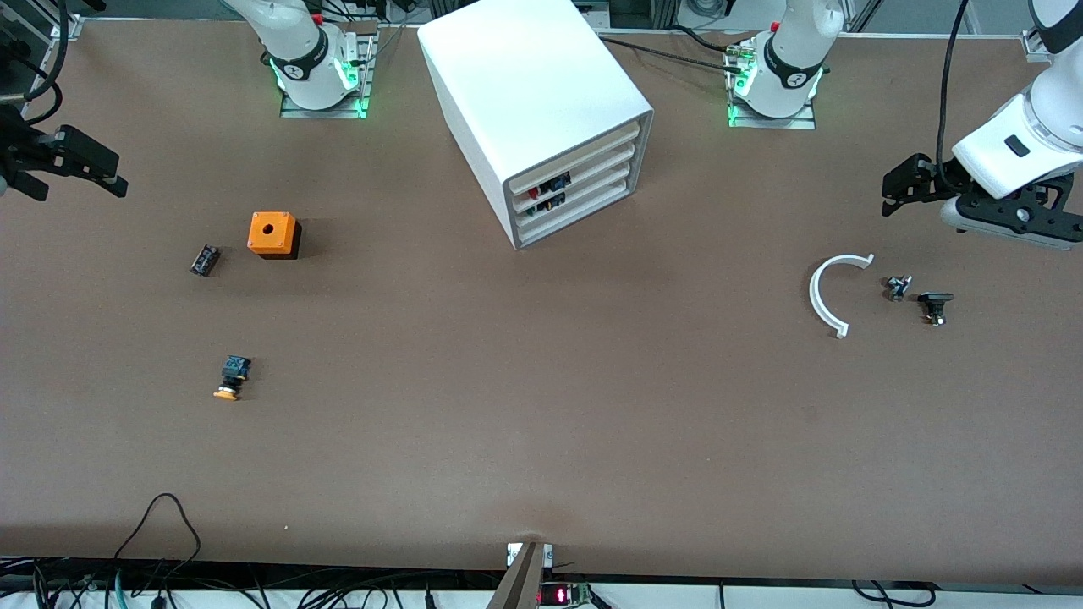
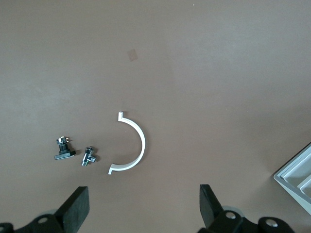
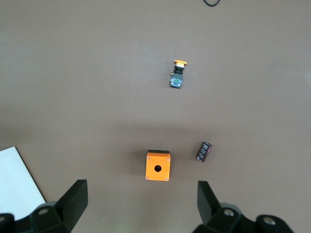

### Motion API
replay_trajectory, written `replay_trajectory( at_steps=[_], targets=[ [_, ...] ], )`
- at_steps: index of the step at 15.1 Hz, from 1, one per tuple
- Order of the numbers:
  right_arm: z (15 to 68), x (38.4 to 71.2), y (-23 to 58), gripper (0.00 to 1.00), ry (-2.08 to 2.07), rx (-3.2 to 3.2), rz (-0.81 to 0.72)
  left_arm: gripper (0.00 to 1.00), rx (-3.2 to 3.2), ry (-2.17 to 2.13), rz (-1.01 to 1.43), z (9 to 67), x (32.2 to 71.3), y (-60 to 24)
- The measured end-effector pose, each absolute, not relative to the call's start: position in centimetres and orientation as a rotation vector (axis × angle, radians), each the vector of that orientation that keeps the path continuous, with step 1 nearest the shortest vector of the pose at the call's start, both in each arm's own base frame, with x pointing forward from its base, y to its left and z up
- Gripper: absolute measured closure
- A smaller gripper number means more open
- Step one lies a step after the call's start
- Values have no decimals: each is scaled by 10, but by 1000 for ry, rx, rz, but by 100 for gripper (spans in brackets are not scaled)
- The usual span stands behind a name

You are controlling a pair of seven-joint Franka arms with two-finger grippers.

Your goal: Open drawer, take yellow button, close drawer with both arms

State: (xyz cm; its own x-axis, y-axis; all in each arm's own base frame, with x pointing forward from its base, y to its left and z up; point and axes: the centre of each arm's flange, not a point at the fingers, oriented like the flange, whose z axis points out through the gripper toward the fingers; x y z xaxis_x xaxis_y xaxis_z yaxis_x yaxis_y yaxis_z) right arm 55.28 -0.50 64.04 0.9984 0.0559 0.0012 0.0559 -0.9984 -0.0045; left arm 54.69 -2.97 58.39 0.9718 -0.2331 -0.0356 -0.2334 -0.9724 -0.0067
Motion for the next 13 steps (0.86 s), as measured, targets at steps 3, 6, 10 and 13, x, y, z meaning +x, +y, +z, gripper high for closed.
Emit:
replay_trajectory(
  at_steps=[3, 6, 10, 13],
  targets=[
    [639, 554, -5, 0, -88, -3136, 2, 0, -3114, 335, 55, 584, 547, -21],
    [637, 555, -3, 0, -98, -3154, 9, 0, -3120, 274, 55, 584, 547, -19],
    [634, 557, 0, 0, -110, -3166, 18, 0, -3122, 243, 55, 583, 547, -21],
    [633, 557, 0, 0, -111, -3166, 20, 0, -3124, 226, 55, 584, 547, -22]
  ],
)
